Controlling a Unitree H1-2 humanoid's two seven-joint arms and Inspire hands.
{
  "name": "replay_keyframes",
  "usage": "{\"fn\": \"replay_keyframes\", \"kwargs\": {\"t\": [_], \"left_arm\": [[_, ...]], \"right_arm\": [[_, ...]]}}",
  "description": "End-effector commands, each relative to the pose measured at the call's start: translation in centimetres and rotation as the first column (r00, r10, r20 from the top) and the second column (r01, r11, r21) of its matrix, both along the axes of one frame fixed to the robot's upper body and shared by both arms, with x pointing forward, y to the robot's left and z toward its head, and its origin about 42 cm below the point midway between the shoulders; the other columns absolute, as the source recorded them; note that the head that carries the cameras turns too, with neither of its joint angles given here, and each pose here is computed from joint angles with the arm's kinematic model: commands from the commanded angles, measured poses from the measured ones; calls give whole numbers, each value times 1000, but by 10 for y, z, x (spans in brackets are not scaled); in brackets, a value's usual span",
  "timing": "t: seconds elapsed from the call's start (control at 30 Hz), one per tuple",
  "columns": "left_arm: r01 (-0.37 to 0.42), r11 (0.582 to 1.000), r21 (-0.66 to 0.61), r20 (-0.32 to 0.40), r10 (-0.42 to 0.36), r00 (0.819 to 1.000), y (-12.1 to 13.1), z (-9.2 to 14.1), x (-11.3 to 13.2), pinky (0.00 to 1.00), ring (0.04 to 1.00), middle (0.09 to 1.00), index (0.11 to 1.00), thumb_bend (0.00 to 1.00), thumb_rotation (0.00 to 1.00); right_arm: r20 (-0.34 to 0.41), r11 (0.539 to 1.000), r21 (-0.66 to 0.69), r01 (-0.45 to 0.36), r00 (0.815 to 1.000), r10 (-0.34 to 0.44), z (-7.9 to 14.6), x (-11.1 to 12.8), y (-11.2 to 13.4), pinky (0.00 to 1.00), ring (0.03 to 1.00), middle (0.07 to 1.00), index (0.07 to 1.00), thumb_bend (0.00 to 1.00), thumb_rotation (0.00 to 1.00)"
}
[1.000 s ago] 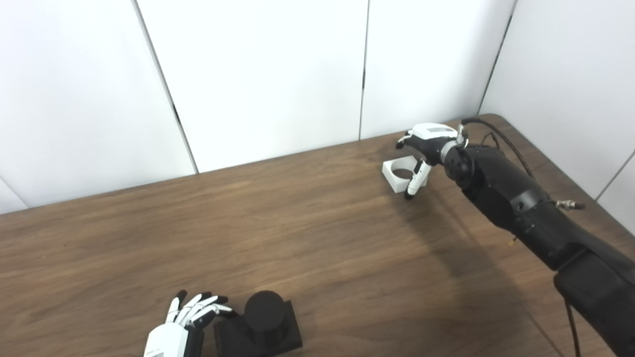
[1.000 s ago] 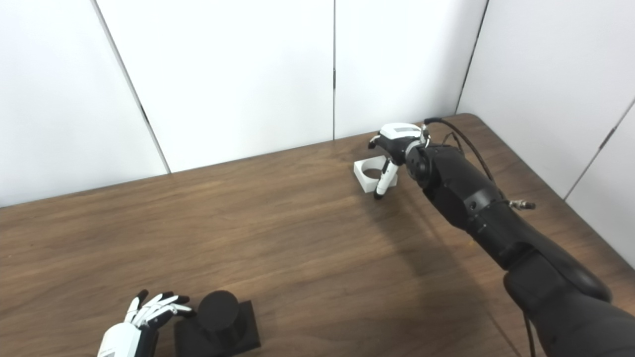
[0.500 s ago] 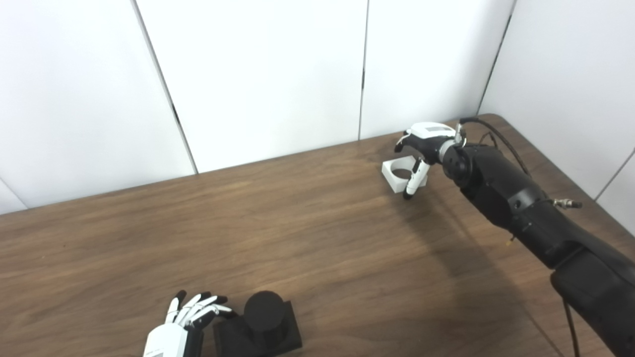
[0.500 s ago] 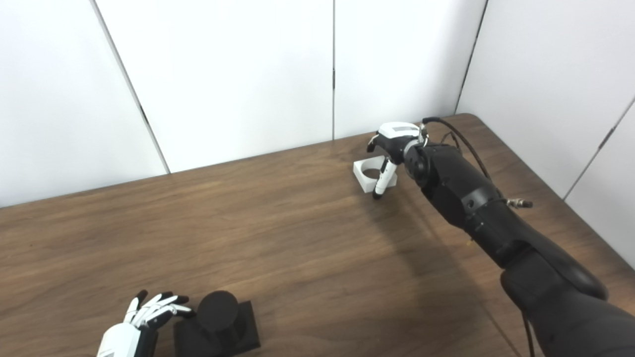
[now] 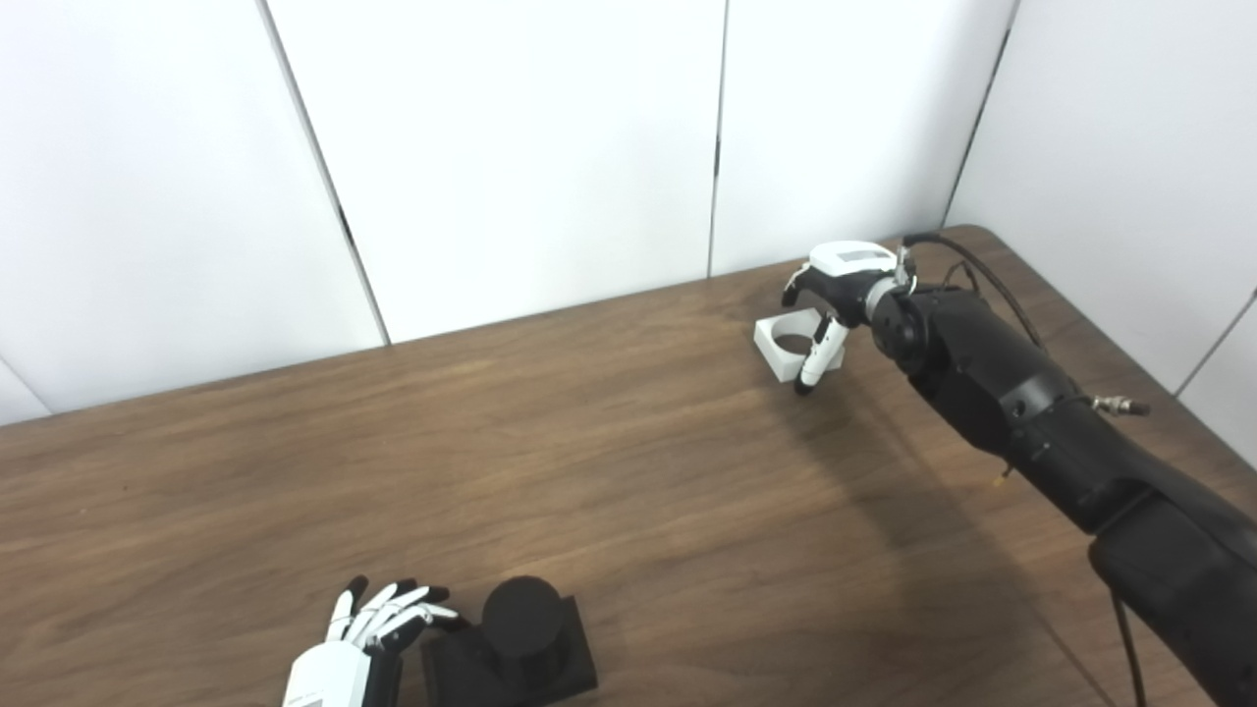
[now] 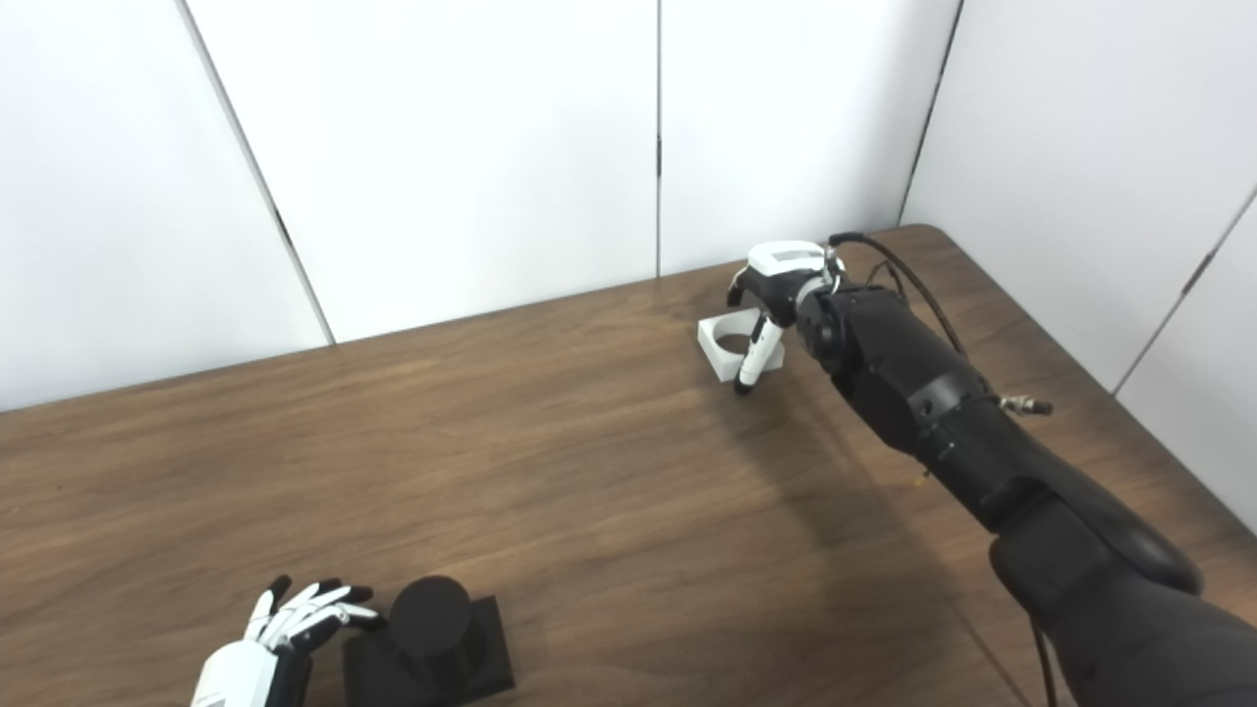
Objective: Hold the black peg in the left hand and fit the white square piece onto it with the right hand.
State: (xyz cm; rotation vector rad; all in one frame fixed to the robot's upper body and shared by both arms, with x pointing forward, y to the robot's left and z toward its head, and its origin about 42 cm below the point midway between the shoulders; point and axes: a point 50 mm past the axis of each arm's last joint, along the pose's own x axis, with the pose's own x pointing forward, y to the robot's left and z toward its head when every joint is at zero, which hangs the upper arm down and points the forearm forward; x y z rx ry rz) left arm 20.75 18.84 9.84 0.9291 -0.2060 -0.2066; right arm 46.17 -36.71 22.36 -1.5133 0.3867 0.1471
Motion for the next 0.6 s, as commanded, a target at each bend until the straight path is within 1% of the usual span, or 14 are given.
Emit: {"fn": "replay_keyframes", "kwargs": {"t": [0.0, 0.17, 0.33, 0.53, 0.57], "left_arm": [[-26, 999, 33, -52, 28, 998, 9, -12, -6, 1000, 866, 778, 485, 521, 45], [-29, 999, 34, -56, 30, 998, 9, -12, -7, 1000, 868, 780, 485, 521, 45], [-29, 999, 35, -57, 31, 998, 9, -11, -7, 1000, 870, 782, 485, 521, 45], [-31, 999, 38, -55, 33, 998, 8, -9, -7, 1000, 869, 782, 485, 521, 45], [-31, 999, 38, -55, 33, 998, 8, -9, -8, 1000, 869, 782, 485, 521, 45]], "right_arm": [[69, 1000, -25, -19, 997, 20, 29, 8, 0, 947, 1000, 947, 795, 867, 267], [69, 999, -31, -27, 997, 29, 28, 8, 0, 924, 1000, 942, 785, 870, 263], [71, 999, -37, -33, 997, 36, 29, 9, 0, 913, 997, 935, 766, 852, 246], [84, 999, -23, -40, 996, 42, 30, 7, -1, 868, 953, 893, 689, 820, 169], [91, 999, -17, -41, 995, 42, 30, 6, -1, 852, 939, 876, 659, 821, 150]]}}
